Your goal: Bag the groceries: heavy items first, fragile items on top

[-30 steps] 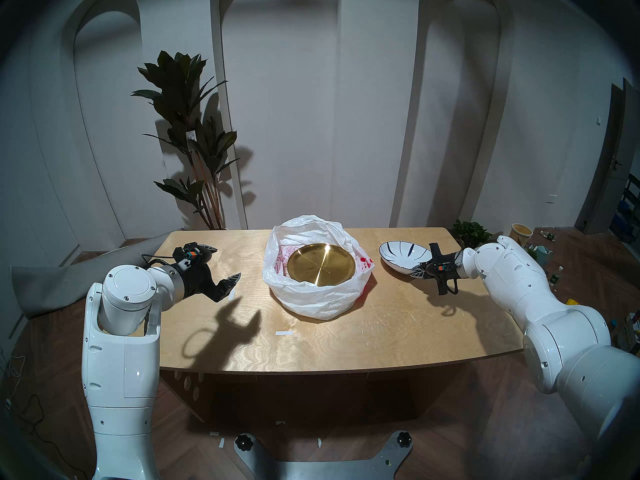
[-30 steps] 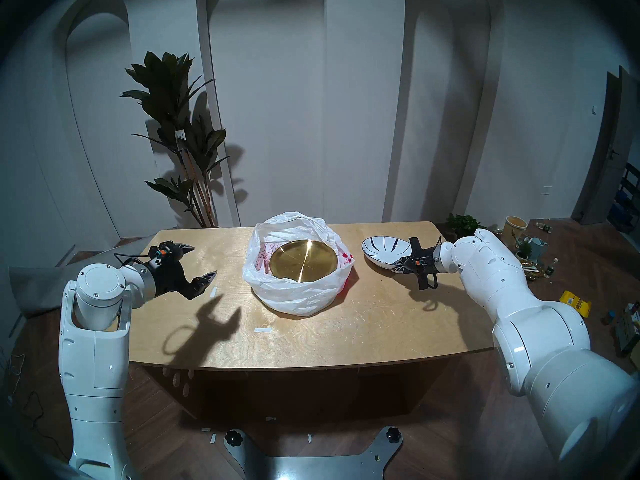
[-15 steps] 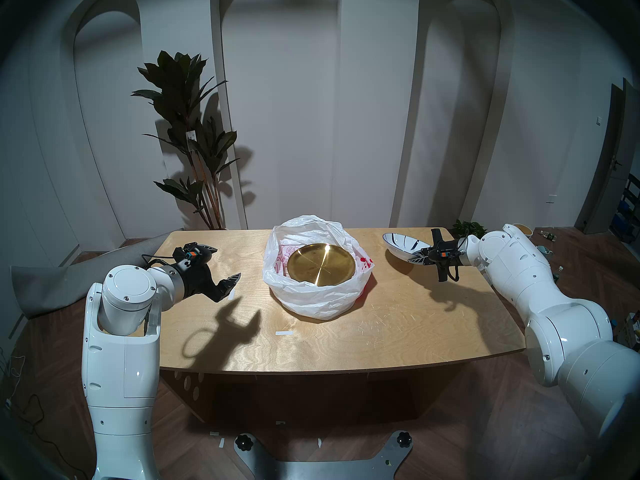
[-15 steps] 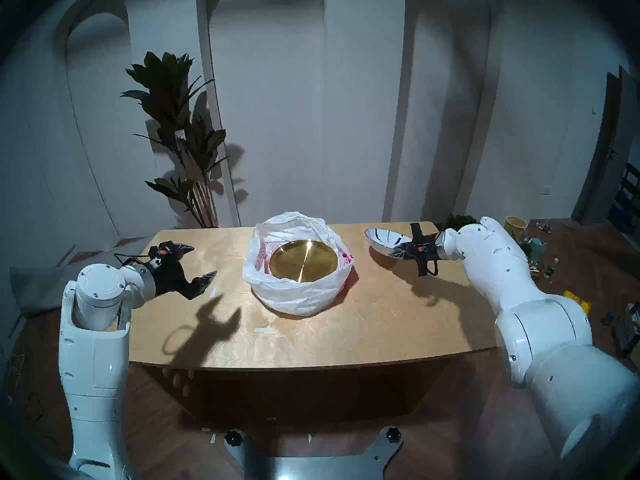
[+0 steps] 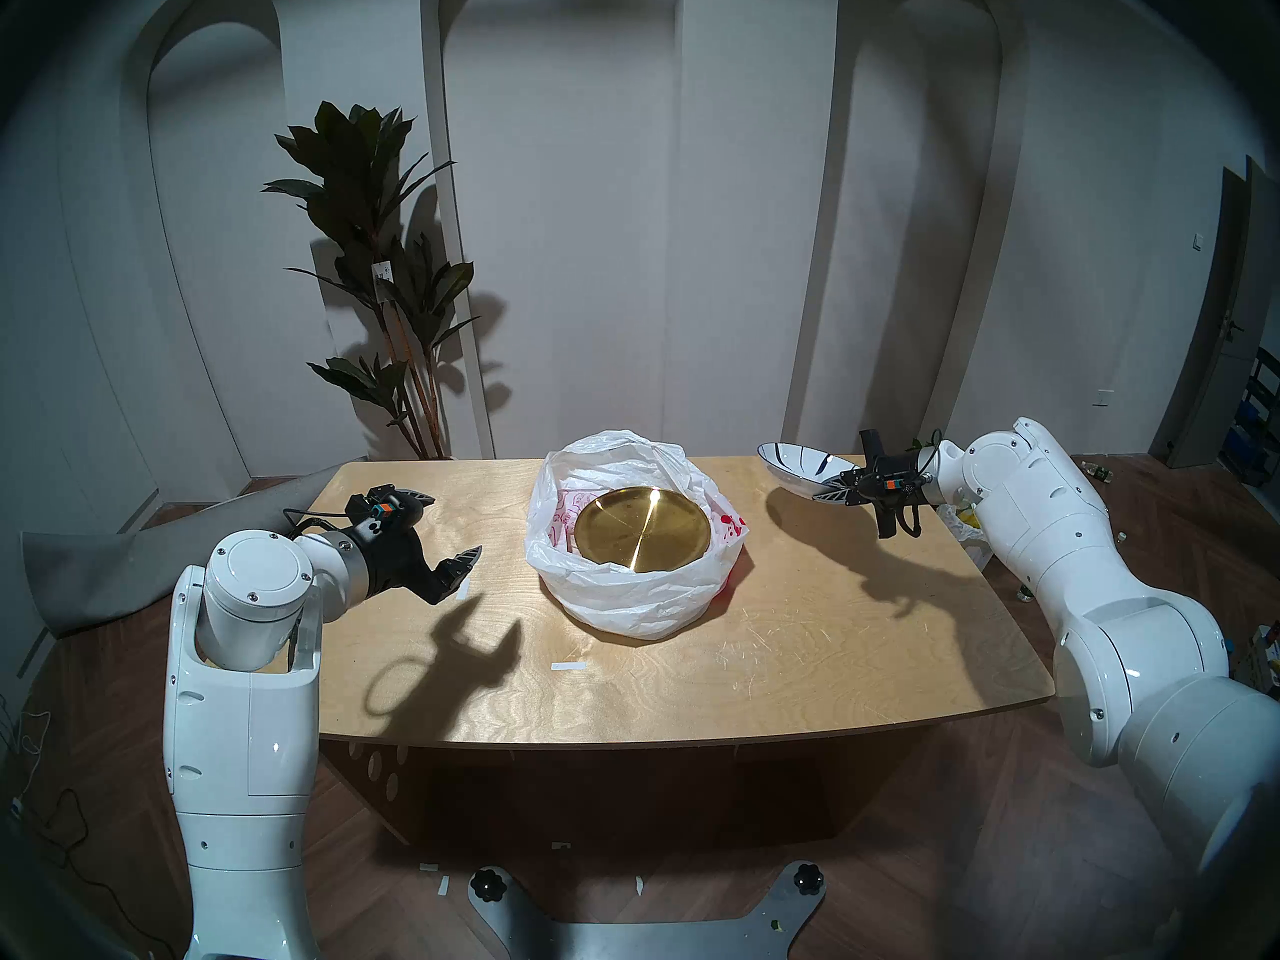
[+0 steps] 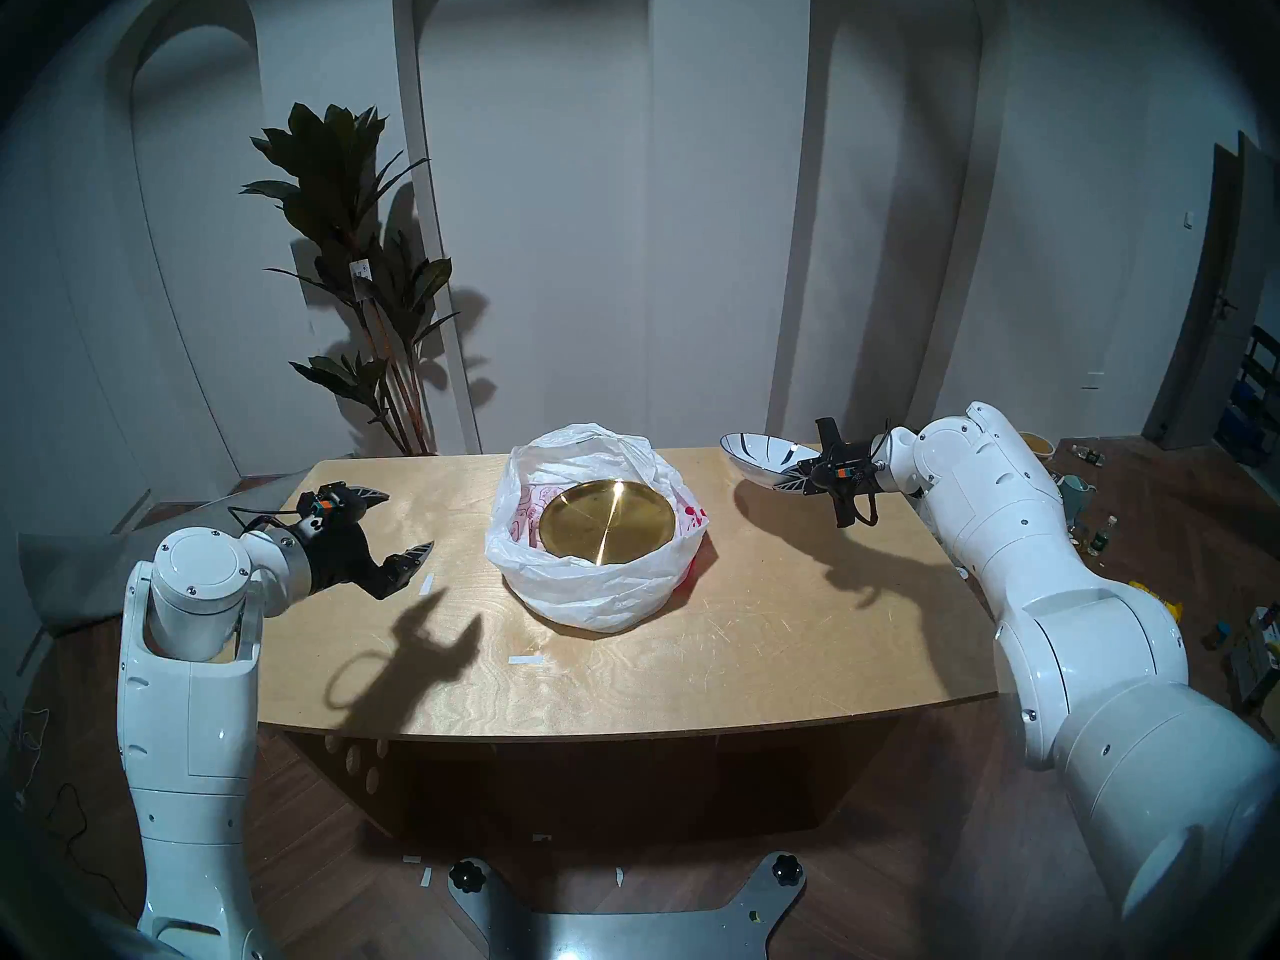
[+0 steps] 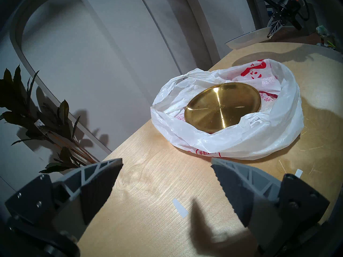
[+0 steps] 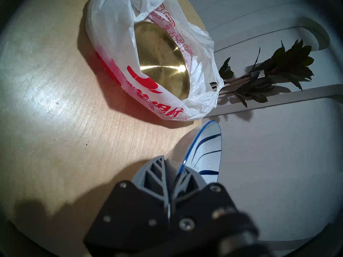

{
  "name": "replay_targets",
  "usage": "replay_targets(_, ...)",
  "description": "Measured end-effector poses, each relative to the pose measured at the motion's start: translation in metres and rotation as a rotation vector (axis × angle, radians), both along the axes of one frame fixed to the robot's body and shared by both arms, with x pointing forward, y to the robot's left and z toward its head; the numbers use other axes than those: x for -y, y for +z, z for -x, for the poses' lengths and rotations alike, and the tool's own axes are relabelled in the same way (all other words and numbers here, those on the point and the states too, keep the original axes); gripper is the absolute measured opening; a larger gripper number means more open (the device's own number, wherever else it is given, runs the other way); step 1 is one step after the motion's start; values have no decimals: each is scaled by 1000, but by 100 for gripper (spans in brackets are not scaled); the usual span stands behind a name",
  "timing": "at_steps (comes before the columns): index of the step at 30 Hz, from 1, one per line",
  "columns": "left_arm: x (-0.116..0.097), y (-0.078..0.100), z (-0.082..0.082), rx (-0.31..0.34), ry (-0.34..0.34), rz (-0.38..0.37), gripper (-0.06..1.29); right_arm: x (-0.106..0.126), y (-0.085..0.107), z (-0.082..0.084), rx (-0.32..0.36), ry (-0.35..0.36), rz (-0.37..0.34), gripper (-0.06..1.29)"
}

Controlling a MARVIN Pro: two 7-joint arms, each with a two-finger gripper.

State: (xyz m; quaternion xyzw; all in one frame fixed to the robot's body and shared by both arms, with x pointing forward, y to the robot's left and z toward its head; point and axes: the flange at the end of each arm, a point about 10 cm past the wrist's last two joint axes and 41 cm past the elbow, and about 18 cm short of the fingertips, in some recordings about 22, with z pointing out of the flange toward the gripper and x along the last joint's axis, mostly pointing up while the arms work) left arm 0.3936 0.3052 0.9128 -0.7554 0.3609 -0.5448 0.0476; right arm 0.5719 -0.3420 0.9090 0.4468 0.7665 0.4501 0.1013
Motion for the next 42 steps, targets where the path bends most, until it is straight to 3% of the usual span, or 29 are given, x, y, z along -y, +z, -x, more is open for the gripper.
replay_targets(7,0,0,0,-1,0,0,126,-41,27,-11,44,91,26,-3)
replay_targets(13,0,-1,0,-1,-1,1,126,-95,53,-19,99,196,38,-3)
replay_targets(21,0,-1,0,-1,-1,1,126,-158,64,-17,113,289,32,-3)
replay_targets(29,0,0,0,0,0,1,126,-193,45,-6,-2,265,16,-3)
replay_targets(42,0,0,0,2,1,0,126,-223,-22,-1,-156,200,46,-3)
